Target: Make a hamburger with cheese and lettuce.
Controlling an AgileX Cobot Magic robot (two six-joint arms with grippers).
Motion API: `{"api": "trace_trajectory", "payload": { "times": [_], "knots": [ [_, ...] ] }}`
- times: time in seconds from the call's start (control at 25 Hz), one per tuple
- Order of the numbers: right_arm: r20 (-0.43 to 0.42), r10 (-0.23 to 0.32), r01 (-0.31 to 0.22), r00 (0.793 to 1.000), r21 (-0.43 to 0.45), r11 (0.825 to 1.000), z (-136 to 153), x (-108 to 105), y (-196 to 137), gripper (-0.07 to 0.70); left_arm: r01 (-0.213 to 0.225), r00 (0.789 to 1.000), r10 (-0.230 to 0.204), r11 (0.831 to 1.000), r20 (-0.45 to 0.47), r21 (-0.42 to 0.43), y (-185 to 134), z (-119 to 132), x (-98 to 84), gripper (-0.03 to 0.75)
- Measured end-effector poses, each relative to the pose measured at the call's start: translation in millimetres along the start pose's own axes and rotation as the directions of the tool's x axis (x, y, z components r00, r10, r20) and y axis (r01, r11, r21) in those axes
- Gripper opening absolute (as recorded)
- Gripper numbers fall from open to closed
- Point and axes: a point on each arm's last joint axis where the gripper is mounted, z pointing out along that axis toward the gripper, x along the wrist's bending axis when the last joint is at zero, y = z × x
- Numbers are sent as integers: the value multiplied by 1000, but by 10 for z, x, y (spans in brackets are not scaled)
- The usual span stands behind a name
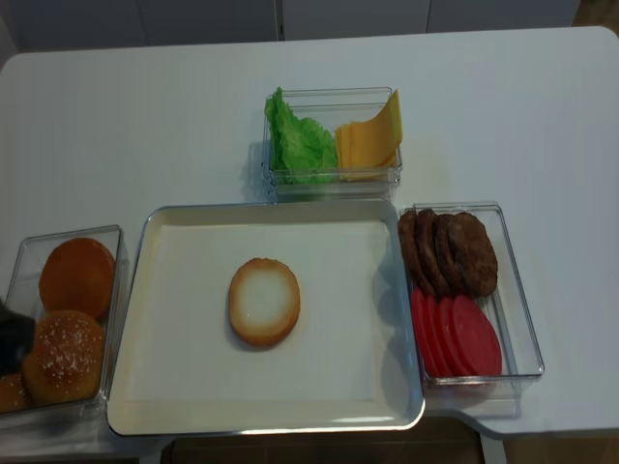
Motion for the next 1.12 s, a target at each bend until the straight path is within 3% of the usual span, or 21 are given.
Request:
{"api": "trace_trajectory", "payload": {
  "times": [0.28,0.64,1.12],
  "knots": [
    [0,0,0,1000,0,1000,0,0,0,478,39,999,-37,989,16,-143,-498,-236,60,397],
    [0,0,0,1000,0,1000,0,0,0,478,47,999,-43,978,22,-205,-961,-173,103,397],
    [0,0,0,1000,0,1000,0,0,0,478,61,998,-46,927,47,-370,-1411,-225,145,397]
  ]
}}
